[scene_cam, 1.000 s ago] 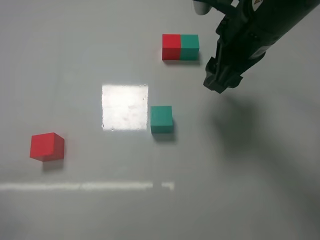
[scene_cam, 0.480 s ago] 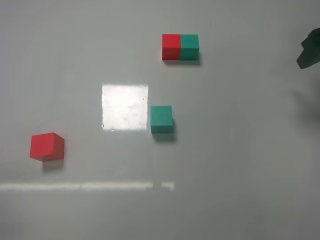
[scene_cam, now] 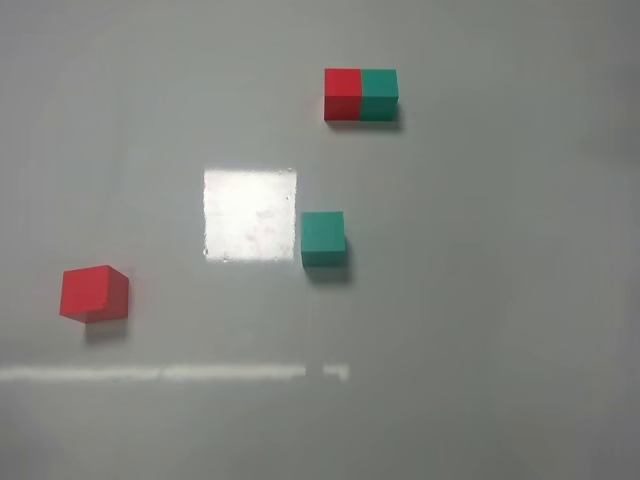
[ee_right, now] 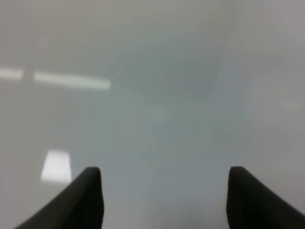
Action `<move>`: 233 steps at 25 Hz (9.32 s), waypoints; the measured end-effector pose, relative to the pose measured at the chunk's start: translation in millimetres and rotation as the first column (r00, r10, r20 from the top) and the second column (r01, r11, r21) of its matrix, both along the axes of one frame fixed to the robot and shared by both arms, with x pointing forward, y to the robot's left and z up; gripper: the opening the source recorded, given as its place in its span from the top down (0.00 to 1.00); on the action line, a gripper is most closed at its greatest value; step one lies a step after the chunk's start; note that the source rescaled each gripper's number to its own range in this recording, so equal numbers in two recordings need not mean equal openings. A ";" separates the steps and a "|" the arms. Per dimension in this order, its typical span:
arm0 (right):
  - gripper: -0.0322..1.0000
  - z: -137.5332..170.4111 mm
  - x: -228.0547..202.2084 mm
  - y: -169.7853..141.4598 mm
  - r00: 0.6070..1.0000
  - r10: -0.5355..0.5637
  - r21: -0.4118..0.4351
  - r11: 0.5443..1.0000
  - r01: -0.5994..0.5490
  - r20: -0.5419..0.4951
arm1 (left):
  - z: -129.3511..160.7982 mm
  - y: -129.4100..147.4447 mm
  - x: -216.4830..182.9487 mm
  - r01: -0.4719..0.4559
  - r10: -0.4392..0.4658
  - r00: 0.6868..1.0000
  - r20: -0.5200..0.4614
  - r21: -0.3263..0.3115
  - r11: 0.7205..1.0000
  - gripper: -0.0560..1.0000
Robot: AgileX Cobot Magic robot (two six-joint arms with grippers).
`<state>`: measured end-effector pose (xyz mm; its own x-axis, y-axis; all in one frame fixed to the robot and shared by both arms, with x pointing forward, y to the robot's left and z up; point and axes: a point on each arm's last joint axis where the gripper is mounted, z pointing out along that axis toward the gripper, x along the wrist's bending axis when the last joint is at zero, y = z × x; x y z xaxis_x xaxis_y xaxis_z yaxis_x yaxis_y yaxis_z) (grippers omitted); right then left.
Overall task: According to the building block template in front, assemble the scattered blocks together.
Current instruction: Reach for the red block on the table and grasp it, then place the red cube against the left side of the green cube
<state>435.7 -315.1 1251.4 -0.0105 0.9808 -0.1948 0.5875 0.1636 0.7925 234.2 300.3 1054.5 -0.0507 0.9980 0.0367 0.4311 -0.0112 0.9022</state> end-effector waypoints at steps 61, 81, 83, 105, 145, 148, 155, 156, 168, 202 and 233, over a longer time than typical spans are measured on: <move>0.59 -197.5 -202.4 10.3 0.975 -0.139 0.187 0.977 0.105 0.176 | 123.5 -12.6 108.3 0.590 -0.500 0.808 -0.313 0.430 0.684 0.49; 0.59 -197.5 -202.4 10.3 0.975 -0.139 0.187 0.977 0.105 0.176 | 102.0 -57.3 166.9 0.821 -0.557 0.510 -0.655 0.564 0.088 0.48; 0.59 -197.5 -202.4 10.3 0.975 -0.139 0.187 0.977 0.105 0.176 | 99.8 -67.4 173.2 0.811 -0.556 0.517 -0.651 0.580 0.073 0.44; 0.59 -197.5 -202.4 10.3 0.975 -0.139 0.187 0.977 0.105 0.176 | 72.5 -111.7 203.2 0.816 -0.486 0.548 -0.681 0.563 0.132 0.30; 0.60 -197.5 -202.4 10.3 0.975 -0.139 0.187 0.977 0.105 0.176 | 137.9 -157.0 196.6 0.788 -0.598 0.553 -0.580 0.598 0.148 0.95; 0.61 -197.5 -202.4 10.3 0.975 -0.139 0.187 0.977 0.105 0.176 | 139.3 -160.4 199.8 0.789 -0.597 0.554 -0.581 0.595 0.154 0.95; 0.61 -197.5 -202.4 10.3 0.975 -0.139 0.187 0.977 0.105 0.176 | 134.4 -176.0 214.7 0.802 -0.580 0.543 -0.607 0.580 0.144 0.95; 0.61 -197.5 -202.4 10.3 0.975 -0.139 0.187 0.977 0.105 0.176 | 132.5 -178.5 217.0 0.802 -0.580 0.542 -0.608 0.581 0.141 0.95; 0.61 -197.5 -202.4 10.3 0.975 -0.139 0.187 0.977 0.105 0.176 | 99.2 -231.4 230.5 0.778 -0.557 0.531 -0.638 0.628 0.022 0.95; 0.64 -197.5 -202.4 10.3 0.975 -0.139 0.187 0.977 0.105 0.176 | 79.1 -273.7 249.4 0.787 -0.642 0.510 -0.572 0.611 0.081 0.95; 0.64 -197.5 -202.4 10.3 0.975 -0.139 0.187 0.977 0.105 0.176 | 78.2 -276.6 247.5 0.807 -0.666 0.490 -0.562 0.582 0.101 0.68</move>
